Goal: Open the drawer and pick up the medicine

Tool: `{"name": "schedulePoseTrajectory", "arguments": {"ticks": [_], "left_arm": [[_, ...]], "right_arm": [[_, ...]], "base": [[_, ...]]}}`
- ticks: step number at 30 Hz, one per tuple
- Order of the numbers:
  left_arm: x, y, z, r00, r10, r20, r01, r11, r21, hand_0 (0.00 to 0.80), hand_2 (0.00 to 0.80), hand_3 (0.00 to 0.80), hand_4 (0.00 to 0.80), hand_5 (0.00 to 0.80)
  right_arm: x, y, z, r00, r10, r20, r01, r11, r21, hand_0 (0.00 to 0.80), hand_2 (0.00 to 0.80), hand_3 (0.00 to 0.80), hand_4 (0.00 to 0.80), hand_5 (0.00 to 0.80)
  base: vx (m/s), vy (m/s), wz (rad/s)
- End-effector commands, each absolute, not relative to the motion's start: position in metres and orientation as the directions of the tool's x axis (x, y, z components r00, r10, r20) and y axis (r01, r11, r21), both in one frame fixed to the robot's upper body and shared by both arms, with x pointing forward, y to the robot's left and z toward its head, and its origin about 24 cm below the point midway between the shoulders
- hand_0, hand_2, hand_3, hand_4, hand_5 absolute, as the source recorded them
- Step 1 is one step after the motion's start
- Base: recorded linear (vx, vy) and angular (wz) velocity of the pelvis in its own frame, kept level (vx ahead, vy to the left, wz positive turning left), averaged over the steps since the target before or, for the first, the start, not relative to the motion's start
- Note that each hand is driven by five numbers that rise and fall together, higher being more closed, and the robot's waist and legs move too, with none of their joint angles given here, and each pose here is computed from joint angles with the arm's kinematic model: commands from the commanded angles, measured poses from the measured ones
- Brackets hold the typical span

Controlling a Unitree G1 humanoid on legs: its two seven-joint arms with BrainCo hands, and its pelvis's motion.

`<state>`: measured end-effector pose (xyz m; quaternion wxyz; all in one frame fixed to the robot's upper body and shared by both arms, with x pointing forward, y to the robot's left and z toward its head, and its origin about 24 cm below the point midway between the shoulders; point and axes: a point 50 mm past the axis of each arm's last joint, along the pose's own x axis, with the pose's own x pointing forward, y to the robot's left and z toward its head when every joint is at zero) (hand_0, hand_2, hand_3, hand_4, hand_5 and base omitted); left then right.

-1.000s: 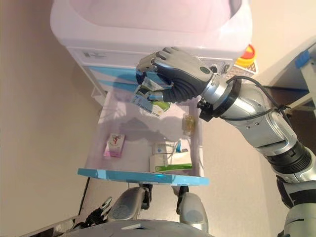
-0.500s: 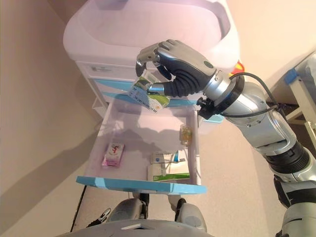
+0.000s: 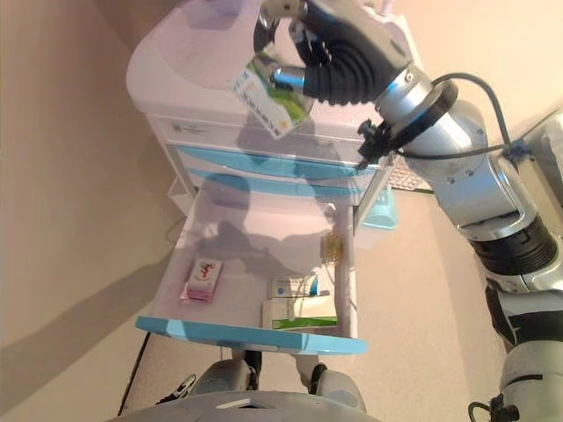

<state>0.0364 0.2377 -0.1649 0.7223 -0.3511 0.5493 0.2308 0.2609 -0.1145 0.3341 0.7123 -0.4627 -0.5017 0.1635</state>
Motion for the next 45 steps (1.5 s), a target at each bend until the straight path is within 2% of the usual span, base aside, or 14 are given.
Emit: {"name": "schedulePoseTrajectory", "arguments": {"ticks": [1, 9, 13, 19, 24, 33, 39, 45], "left_arm": [[0.018, 0.254, -0.163, 0.211, -0.009, -0.977, -0.726, 0.668, -0.163, 0.0, 0.0, 0.0, 0.0, 0.0], [0.016, 0.261, -0.161, 0.198, 0.013, -0.98, -0.733, 0.666, -0.139, 0.0, 0.0, 0.0, 0.0, 0.0], [0.015, 0.266, -0.159, 0.188, 0.031, -0.982, -0.738, 0.664, -0.12, 0.0, 0.0, 0.0, 0.0, 0.0], [0.018, 0.273, -0.157, 0.187, 0.048, -0.981, -0.744, 0.659, -0.109, 0.0, 0.0, 0.0, 0.0, 0.0], [0.018, 0.275, -0.156, 0.186, 0.058, -0.981, -0.748, 0.656, -0.103, 0.0, 0.0, 0.0, 0.0, 0.0], [0.025, 0.279, -0.154, 0.215, 0.055, -0.975, -0.739, 0.662, -0.125, 0.0, 0.0, 0.0, 0.0, 0.0], [0.032, 0.276, -0.154, 0.216, 0.035, -0.976, -0.738, 0.66, -0.139, 0.0, 0.0, 0.0, 0.0, 0.0], [0.041, 0.272, -0.154, 0.234, 0.006, -0.972, -0.724, 0.668, -0.17, 0.0, 0.0, 0.0, 0.0, 0.0]], "right_arm": [[0.261, -0.122, 0.364, 0.417, 0.644, 0.641, 0.422, 0.488, -0.764, 0.8, 0.8, 0.8, 0.8, 0.8], [0.299, -0.146, 0.379, 0.569, 0.499, 0.654, 0.513, 0.406, -0.756, 0.8, 0.8, 0.8, 0.8, 0.8], [0.321, -0.17, 0.384, 0.654, 0.37, 0.66, 0.543, 0.378, -0.75, 0.8, 0.8, 0.8, 0.8, 0.8], [0.344, -0.208, 0.389, 0.752, 0.211, 0.624, 0.574, 0.257, -0.778, 0.8, 0.8, 0.8, 0.8, 0.8], [0.354, -0.232, 0.386, 0.793, 0.125, 0.596, 0.577, 0.157, -0.801, 0.8, 0.8, 0.8, 0.8, 0.8], [0.374, -0.276, 0.349, 0.896, -0.034, 0.444, 0.44, -0.071, -0.895, 0.8, 0.8, 0.8, 0.8, 0.8], [0.381, -0.302, 0.319, 0.928, -0.146, 0.343, 0.343, -0.026, -0.939, 0.8, 0.8, 0.8, 0.8, 0.8], [0.383, -0.314, 0.301, 0.935, -0.19, 0.298, 0.285, -0.092, -0.954, 0.8, 0.8, 0.8, 0.8, 0.8]], "base": [[0.037, 0.029, 0.1], [0.039, 0.031, 0.1], [0.055, 0.025, 0.12], [0.067, 0.02, 0.09], [0.058, 0.008, 0.11], [0.012, -0.002, 0.11], [-0.023, 0.02, 0.08], [-0.042, 0.046, 0.04]]}}
